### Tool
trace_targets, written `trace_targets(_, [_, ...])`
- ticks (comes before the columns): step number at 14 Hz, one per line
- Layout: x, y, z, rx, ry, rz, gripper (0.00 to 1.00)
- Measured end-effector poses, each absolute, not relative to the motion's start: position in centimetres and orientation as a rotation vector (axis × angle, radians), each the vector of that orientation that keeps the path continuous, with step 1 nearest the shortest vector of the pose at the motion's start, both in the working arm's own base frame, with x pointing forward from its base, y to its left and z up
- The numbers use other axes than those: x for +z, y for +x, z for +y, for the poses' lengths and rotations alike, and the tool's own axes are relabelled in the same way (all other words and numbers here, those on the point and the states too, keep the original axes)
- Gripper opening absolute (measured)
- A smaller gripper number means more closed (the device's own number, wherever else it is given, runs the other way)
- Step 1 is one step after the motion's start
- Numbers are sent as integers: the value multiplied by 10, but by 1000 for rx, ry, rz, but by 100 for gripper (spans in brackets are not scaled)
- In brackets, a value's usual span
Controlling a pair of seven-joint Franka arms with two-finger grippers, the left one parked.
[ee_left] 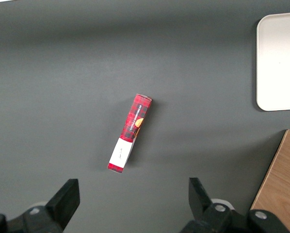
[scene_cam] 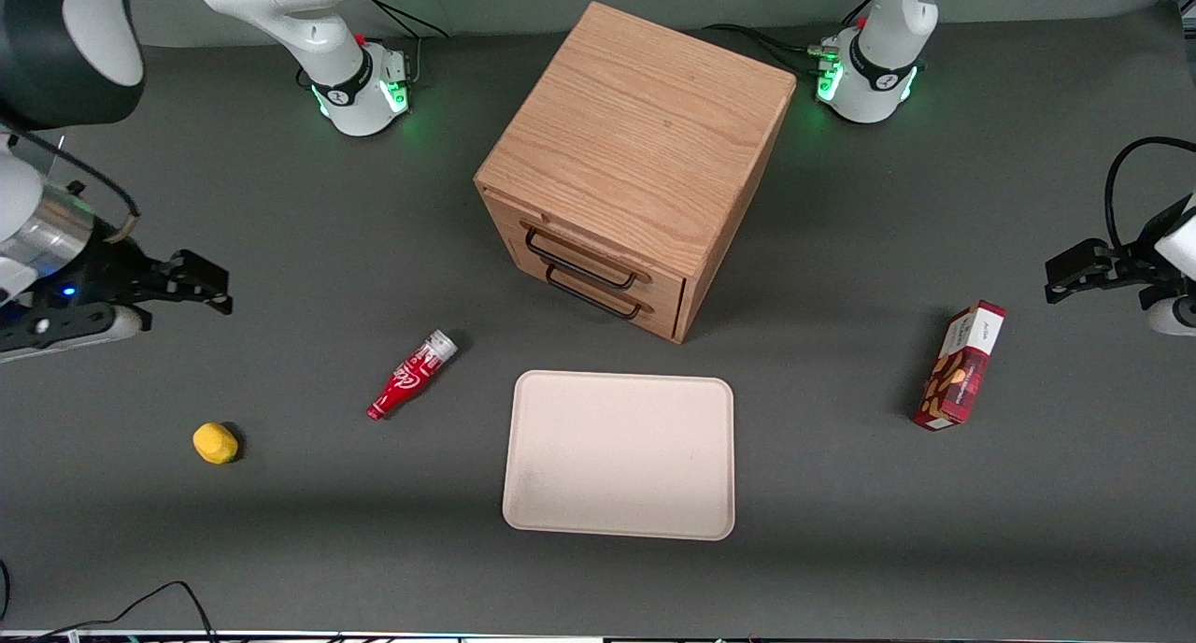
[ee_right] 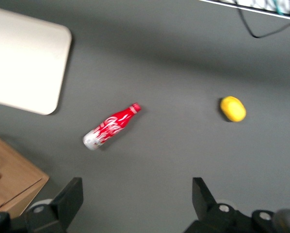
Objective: Open upper drawer
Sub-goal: 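Move the right gripper toward the upper drawer's black handle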
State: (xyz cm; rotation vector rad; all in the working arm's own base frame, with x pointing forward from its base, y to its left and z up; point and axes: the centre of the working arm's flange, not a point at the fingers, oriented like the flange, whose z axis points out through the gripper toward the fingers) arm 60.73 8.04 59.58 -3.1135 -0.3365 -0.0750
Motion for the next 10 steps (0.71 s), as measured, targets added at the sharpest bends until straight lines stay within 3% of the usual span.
trace_targets(10, [569,573,287,4,-2856,-1157,100])
